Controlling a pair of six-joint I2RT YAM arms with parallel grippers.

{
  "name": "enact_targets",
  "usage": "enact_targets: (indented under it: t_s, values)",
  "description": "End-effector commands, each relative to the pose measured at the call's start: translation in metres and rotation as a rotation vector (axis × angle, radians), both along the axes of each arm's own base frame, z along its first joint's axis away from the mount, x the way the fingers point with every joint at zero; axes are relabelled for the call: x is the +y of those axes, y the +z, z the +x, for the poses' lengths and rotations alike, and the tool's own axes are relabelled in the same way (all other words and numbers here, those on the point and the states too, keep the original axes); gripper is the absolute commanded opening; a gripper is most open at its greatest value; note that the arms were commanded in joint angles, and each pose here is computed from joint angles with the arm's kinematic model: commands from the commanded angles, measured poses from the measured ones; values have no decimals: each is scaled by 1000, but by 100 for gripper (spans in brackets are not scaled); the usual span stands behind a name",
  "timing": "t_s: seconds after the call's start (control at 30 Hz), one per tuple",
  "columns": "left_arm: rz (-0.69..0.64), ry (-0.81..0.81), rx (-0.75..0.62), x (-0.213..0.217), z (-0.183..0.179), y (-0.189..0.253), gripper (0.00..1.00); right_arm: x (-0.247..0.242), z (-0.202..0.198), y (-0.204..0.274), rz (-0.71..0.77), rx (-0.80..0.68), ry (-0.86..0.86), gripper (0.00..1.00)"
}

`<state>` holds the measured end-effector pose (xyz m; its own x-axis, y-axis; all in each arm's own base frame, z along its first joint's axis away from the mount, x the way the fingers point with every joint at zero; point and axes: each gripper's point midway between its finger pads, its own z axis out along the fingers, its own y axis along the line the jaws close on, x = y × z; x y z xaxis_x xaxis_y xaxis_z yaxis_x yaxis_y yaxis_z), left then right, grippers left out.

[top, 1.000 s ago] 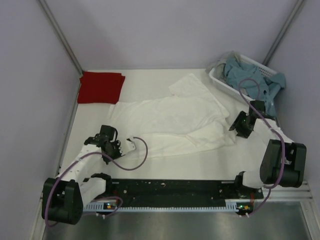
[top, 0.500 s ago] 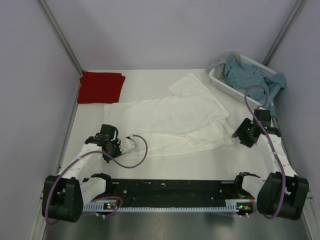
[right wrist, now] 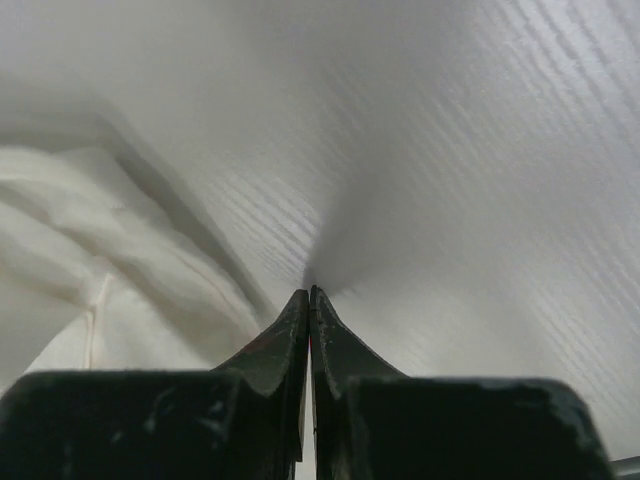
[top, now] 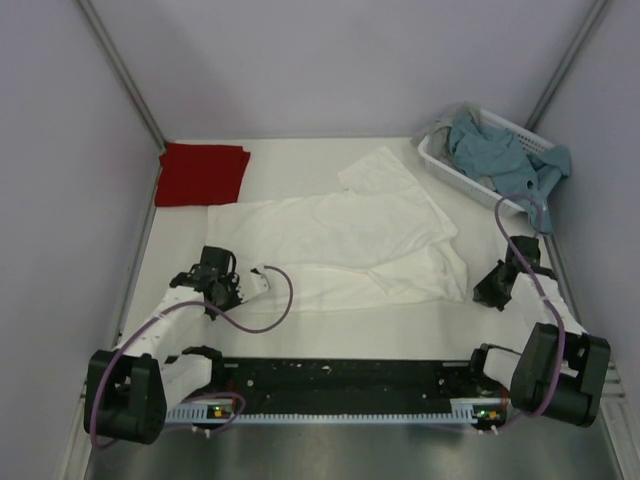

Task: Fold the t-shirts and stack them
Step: Fold the flattened tshirt in 1/3 of the way

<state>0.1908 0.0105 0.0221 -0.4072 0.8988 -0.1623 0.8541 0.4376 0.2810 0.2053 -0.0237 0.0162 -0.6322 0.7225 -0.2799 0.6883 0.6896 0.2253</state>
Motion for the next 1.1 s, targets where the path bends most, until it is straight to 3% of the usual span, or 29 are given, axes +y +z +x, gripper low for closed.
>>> enact_targets:
  t_s: [0.0, 0.2, 0.3, 0.43, 0.7, 0.87, 1.07]
  values:
    - [58, -13, -63, 9, 17, 11, 0, -18, 8, 11, -41, -78, -92, 0]
    - [34, -28, -46, 4, 14, 10, 0, -9, 14, 21, 1, -117, -31, 2]
    - [20, -25, -42, 2, 14, 12, 0, -2, 19, 42, 9, -181, 19, 26]
    - [26, -16, -51, 3, 17, 14, 0, 13, 17, 56, 50, -223, 18, 48]
    - [25, -20, -69, 2, 21, 20, 0, 51, 12, 35, 181, -138, 17, 53]
    - [20, -19, -69, 1, 21, 19, 0, 49, 4, 16, 181, -107, -30, 51]
    - [36, -13, -82, 4, 24, 22, 0, 32, 1, 5, 130, -86, -104, 7]
